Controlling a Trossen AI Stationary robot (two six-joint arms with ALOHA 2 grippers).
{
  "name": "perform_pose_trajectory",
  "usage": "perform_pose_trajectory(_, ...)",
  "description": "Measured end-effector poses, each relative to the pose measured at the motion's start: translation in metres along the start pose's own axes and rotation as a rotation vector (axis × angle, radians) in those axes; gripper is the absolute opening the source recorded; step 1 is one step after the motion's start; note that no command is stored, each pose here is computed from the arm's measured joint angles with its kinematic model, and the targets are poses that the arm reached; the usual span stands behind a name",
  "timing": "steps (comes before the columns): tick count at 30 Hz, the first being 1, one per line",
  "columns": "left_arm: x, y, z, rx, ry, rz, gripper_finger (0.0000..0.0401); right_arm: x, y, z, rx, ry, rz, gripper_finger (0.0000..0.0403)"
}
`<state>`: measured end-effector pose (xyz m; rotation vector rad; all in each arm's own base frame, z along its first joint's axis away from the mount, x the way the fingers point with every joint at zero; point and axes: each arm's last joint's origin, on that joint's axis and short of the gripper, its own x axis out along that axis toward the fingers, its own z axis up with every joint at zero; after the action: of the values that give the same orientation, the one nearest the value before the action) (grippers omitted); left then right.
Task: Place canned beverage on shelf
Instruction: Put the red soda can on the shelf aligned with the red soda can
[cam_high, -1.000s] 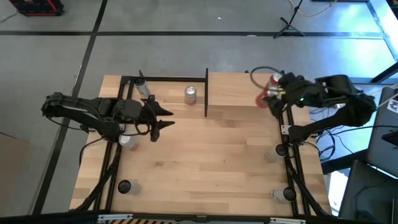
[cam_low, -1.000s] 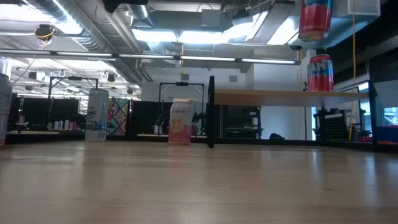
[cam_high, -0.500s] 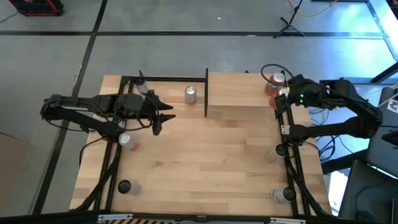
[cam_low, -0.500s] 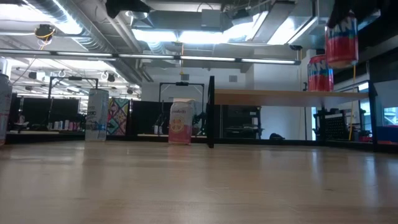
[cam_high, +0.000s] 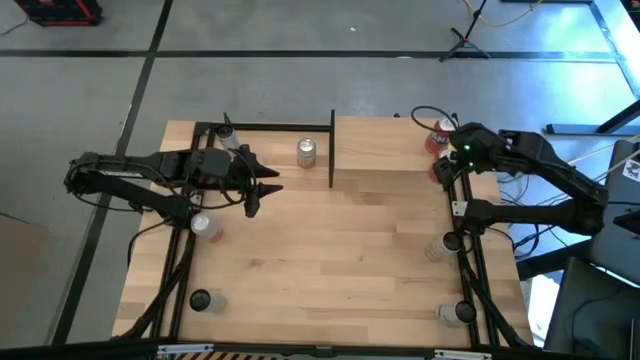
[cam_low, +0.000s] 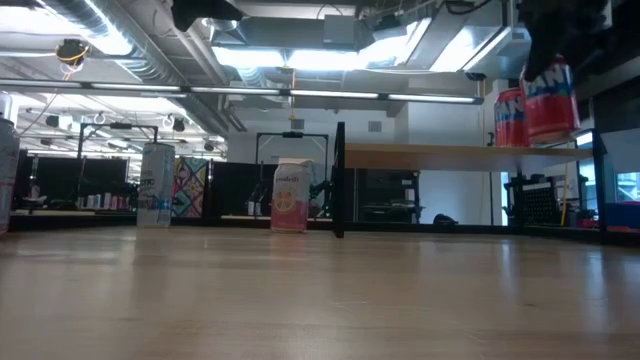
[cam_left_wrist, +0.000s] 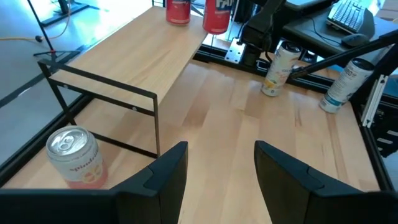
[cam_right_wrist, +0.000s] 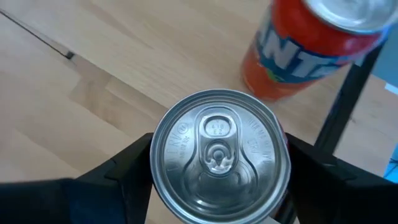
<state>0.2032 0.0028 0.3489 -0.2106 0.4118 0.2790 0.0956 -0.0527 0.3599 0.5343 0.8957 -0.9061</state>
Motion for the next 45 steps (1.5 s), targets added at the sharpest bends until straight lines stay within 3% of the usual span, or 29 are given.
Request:
perform_pose_trajectory(15,0.000,0.000,0.000,0.000,0.000,0.000,0.0174,0.001,-0.016,0.014,0.039,-0.103,-0.044,0.0271)
perform_pose_trajectory(24,0.000,0.000,0.000,0.000,0.000,0.001,0.0174,0.025,-0.023,0.014,0.052,-0.080,-0.042,0.0271)
perform_pose_trajectory(35,0.000,0.000,0.000,-0.001,-0.001,0.001,0.0174,0.027,-0.031,0.017,0.061,-0.085,-0.054,0.0272)
perform_pose_trajectory(42,0.000,0.000,0.000,-0.001,-0.001,0.001,0.0174,0.028,-0.032,0.016,0.053,-0.073,-0.089,0.0379)
perform_pose_trajectory(45,0.000,0.000,0.000,-0.001,-0.001,0.001,0.0174,0.027,-0.032,0.017,0.053,-0.078,-0.094,0.0387)
